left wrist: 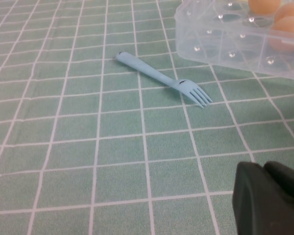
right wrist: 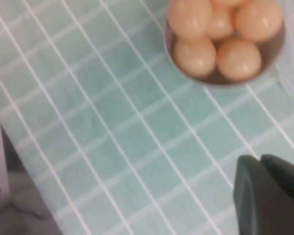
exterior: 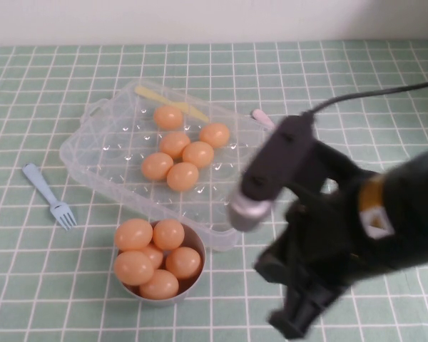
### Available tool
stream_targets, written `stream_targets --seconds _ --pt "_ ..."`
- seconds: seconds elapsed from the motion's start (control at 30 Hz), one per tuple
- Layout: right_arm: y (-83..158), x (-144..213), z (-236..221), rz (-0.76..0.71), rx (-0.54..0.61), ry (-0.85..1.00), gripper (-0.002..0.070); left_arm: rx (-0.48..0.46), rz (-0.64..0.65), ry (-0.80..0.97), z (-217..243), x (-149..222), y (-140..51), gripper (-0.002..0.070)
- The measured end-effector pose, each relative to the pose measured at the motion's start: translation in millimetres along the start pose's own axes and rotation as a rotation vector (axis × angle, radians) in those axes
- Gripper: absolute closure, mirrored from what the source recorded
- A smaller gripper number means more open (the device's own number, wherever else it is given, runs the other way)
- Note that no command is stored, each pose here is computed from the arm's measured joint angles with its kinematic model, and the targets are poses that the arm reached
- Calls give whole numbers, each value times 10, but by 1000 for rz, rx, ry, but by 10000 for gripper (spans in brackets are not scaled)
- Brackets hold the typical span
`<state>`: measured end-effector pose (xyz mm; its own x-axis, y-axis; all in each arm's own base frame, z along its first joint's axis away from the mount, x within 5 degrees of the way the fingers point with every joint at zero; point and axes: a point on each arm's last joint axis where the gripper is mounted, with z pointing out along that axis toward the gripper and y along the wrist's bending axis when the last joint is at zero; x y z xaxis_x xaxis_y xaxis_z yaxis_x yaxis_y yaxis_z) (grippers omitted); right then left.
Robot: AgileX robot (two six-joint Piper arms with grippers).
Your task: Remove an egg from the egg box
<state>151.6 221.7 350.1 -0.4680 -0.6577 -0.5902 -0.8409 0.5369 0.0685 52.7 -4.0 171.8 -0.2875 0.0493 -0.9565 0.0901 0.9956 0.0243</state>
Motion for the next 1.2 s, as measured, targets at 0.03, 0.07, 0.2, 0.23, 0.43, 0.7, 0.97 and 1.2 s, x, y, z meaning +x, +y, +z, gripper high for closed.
stream_targets --seconds 0.03,0.07,0.2,0.23,0.43,0.7,0.97,1.2 --pt "-1 75 -40 -5 6 9 691 0 0 0 0 0 0 678" --pt "1 154 -105 -12 11 8 691 0 0 0 0 0 0 678" --pt "20 464 -341 -38 18 -16 691 0 0 0 0 0 0 678" --pt "25 529 -376 -41 17 -13 691 0 0 0 0 0 0 678" --pt "33 834 -608 -60 33 54 692 0 0 0 0 0 0 678" --pt "15 951 -644 57 61 150 692 0 0 0 0 0 0 678" --pt "-196 1068 -419 123 159 17 692 0 0 0 0 0 0 678" --pt "-575 1702 -218 228 399 -313 692 0 0 0 0 0 0 678"
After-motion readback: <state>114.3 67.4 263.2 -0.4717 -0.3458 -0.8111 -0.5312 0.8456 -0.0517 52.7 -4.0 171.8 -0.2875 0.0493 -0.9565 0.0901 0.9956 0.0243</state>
